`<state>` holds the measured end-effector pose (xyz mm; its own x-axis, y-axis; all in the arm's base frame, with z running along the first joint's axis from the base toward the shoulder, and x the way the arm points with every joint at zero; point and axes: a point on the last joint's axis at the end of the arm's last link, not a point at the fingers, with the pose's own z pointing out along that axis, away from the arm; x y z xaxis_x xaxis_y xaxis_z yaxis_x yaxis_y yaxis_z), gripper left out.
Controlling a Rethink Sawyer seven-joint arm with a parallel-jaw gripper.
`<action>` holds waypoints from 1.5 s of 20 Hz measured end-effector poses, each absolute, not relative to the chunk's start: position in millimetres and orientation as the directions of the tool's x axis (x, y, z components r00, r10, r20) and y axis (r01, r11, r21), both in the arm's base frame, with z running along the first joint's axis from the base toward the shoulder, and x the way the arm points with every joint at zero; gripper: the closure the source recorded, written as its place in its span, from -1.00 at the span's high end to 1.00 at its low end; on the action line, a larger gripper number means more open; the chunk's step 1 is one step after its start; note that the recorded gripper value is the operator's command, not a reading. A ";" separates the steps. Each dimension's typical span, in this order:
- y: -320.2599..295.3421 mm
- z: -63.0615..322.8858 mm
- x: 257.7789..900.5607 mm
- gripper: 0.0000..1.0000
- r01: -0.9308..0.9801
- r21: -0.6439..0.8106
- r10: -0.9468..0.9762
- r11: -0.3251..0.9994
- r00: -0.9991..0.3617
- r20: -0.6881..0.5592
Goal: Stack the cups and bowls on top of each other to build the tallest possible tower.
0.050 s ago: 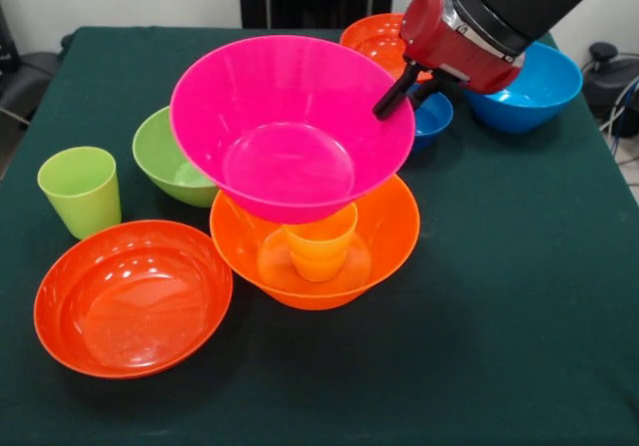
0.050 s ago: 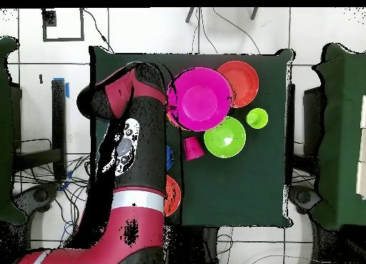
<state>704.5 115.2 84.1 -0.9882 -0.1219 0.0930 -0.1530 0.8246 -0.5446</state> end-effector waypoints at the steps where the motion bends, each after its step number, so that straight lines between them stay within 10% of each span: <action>1: 115.2 82.4 703.9 -1.00 -0.154 -0.544 -0.122 0.824 -0.988 0.096; 30: 130.1 56.7 721.9 -1.00 -0.166 -0.534 -0.164 0.829 -0.985 0.050</action>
